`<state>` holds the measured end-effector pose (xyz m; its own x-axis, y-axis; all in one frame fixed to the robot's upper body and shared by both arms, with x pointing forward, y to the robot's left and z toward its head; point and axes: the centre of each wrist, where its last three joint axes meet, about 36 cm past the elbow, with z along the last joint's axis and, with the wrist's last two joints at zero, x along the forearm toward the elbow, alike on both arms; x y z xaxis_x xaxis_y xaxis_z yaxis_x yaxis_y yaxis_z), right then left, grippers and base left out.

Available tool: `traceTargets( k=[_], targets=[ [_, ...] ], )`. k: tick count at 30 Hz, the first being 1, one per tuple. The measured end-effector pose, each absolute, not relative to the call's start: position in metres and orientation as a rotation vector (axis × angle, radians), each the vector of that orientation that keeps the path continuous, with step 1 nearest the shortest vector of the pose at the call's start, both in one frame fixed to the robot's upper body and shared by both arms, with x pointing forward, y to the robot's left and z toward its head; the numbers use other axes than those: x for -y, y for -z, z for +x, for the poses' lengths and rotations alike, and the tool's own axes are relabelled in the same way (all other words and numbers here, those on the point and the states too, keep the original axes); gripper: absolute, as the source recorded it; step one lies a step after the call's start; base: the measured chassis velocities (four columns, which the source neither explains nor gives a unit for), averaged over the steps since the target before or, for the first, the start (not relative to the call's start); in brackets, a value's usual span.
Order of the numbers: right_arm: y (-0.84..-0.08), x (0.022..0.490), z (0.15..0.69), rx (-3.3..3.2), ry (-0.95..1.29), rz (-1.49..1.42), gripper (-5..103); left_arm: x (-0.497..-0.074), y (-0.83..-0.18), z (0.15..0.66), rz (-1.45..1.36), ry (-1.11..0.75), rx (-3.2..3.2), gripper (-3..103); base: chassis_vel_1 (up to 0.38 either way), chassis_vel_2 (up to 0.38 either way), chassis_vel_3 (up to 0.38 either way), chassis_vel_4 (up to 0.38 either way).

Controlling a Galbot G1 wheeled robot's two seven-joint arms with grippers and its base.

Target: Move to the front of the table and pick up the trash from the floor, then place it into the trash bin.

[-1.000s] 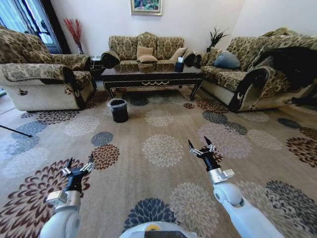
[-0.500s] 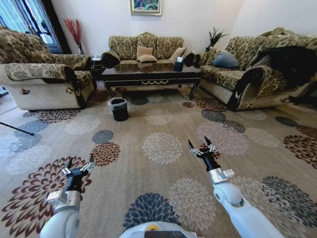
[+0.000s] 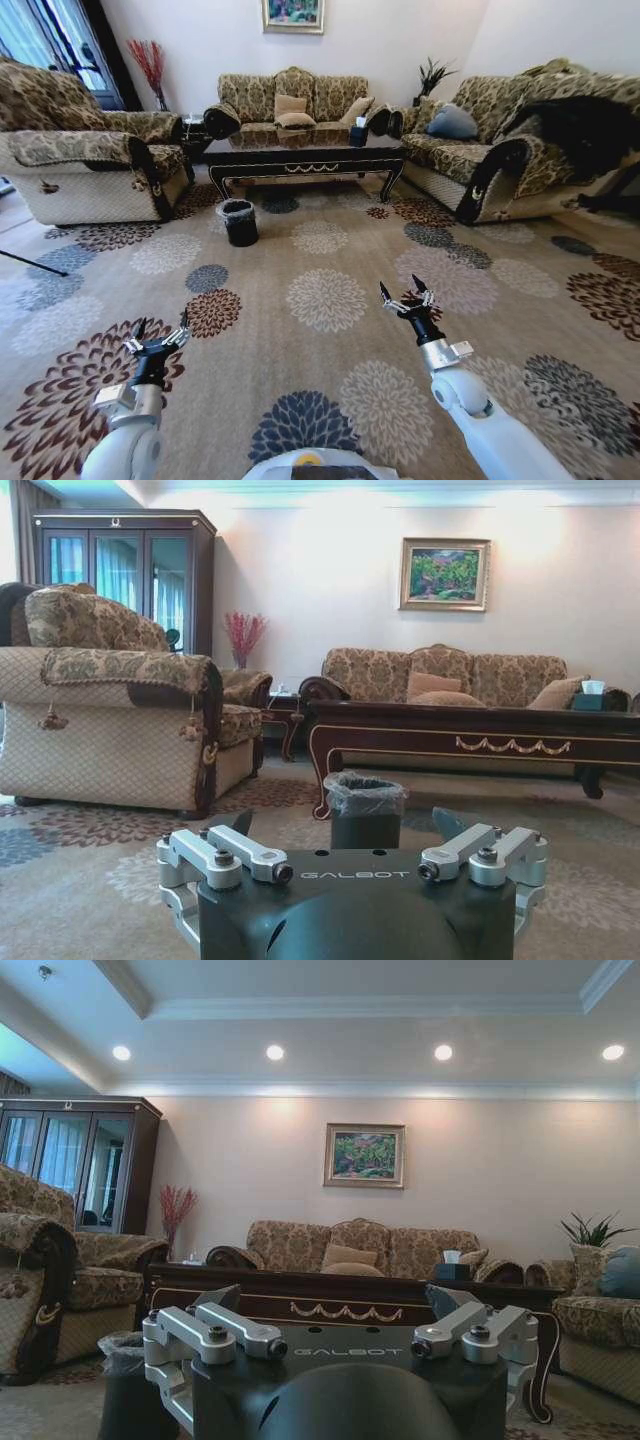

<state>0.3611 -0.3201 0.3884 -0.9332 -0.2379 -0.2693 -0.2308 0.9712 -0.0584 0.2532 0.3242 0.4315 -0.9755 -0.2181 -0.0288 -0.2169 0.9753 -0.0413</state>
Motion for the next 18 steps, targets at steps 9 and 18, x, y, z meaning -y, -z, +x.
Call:
traceTargets(
  k=[9,18],
  targets=[
    [-0.3884,0.3201,0.3611,-2.843,0.037,-0.345,100,-0.3242,-0.4315,0.2532,-0.34,0.059,-3.089,100,-0.004,-0.003,-0.006,-0.005],
    [-0.3884,0.3201,0.3611,-2.843,0.037,-0.345,100,-0.3242,-0.4315,0.2532,-0.34,0.059,-3.089,100,-0.037,-0.05,-0.04,-0.026]
  ],
)
